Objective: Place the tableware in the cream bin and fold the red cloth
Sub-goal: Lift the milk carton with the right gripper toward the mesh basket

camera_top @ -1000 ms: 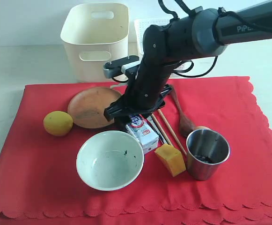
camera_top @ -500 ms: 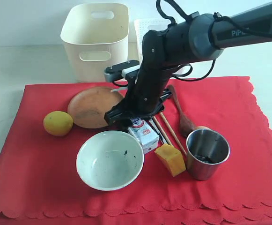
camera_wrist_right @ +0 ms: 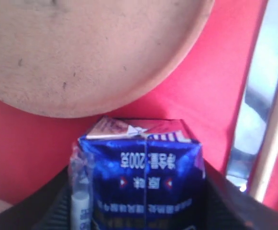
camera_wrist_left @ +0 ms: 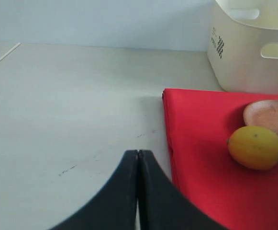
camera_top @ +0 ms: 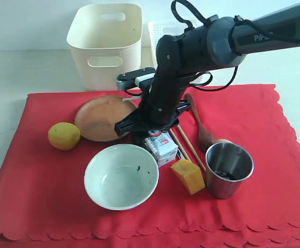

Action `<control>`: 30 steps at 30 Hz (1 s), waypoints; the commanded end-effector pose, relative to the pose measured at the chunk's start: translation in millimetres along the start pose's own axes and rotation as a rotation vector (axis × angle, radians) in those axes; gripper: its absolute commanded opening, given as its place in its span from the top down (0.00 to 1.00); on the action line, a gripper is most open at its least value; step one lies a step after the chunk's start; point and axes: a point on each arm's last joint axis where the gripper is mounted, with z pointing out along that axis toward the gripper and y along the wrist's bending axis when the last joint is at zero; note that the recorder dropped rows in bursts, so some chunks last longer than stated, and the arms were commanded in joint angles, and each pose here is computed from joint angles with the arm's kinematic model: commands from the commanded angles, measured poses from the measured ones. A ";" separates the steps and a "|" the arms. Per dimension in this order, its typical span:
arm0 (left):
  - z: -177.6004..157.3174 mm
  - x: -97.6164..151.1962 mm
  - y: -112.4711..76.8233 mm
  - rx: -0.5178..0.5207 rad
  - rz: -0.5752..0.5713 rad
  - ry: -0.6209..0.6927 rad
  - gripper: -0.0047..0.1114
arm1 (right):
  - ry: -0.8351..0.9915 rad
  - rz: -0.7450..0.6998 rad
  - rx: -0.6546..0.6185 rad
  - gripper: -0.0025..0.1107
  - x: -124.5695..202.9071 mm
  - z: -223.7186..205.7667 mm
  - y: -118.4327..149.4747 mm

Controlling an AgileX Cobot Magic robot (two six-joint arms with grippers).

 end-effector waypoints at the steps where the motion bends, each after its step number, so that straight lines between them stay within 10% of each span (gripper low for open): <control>1: -0.5 -1.5 -0.1 0.001 -0.003 -0.019 0.96 | -0.106 -0.020 0.003 0.98 -9.0 -34.1 5.6; 17: -0.5 -1.5 -0.1 0.001 -0.003 -0.019 0.96 | -0.496 -0.050 -0.011 0.98 4.0 -200.9 26.2; 30: -0.5 -1.5 -0.1 0.001 -0.003 -0.019 0.96 | -0.764 -0.015 0.112 0.98 -1.5 -257.9 19.5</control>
